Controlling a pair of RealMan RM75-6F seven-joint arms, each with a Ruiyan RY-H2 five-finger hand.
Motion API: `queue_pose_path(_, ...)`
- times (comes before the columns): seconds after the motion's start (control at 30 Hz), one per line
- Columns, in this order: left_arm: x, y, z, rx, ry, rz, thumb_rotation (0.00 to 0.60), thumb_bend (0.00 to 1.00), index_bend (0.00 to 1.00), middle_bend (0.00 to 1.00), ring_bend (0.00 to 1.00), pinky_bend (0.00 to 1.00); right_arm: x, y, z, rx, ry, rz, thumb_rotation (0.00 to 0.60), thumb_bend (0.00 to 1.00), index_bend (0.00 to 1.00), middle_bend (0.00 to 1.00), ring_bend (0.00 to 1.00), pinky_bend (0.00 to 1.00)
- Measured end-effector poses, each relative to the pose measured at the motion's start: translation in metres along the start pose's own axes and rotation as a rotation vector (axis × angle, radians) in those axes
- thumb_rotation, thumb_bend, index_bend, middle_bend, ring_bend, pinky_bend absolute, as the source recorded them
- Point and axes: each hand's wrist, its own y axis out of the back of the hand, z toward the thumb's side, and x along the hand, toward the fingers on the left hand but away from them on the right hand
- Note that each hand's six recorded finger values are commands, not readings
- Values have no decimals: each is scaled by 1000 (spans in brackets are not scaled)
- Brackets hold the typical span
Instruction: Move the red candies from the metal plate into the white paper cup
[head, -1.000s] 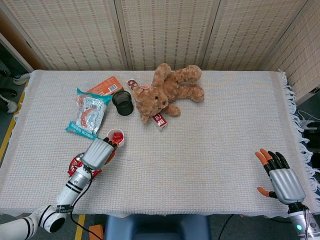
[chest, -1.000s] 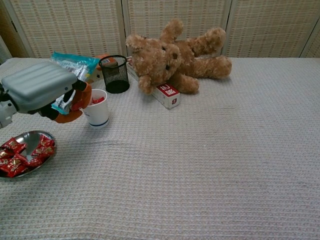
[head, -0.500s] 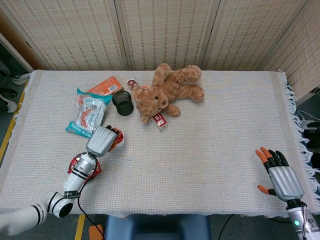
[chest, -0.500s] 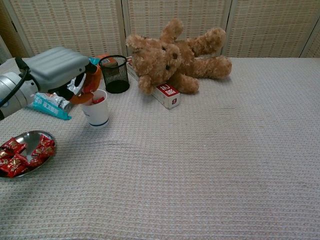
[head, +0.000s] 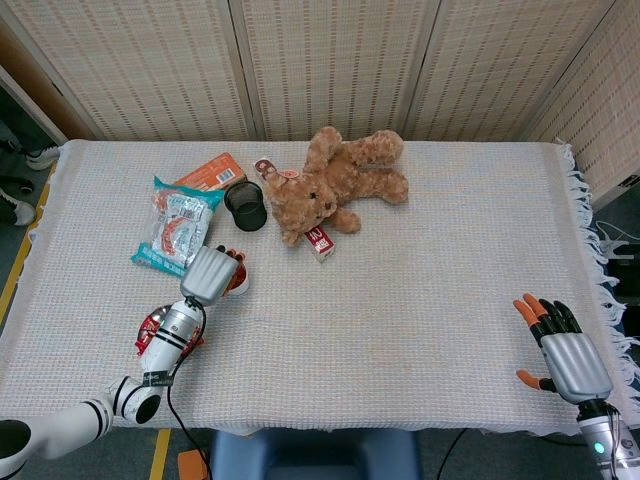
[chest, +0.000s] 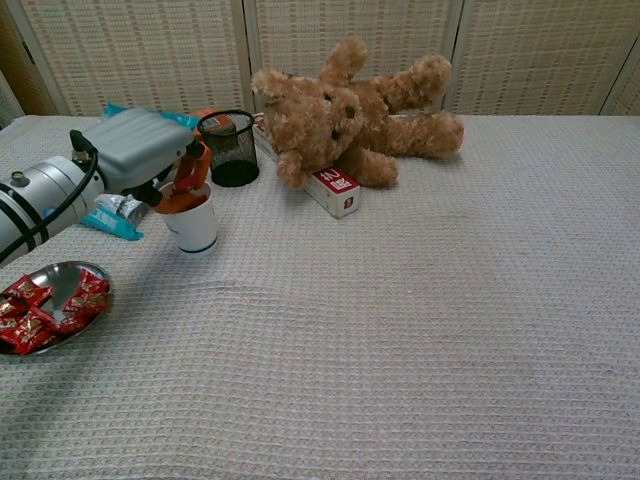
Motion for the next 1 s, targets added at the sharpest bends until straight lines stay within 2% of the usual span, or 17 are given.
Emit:
queue_pose_path(0.27, -1, 1, 4, -5, -11, 0, 600, 399, 374, 456, 472, 976, 0, 0, 1, -2, 3, 0, 600, 50, 0, 0, 0, 0)
queue_pose_path(0.63, -9, 5, 7, -23, -14, -6, 600, 395, 202, 272, 362, 969, 4, 5, -1, -12, 8, -12, 600, 50, 0, 0, 0, 0)
queue_pose_path(1.0, -14, 7, 4, -41, -7, -20, 600, 386, 124, 179, 247, 954, 4, 5, 0, -15, 12, -13, 600, 50, 0, 0, 0, 0)
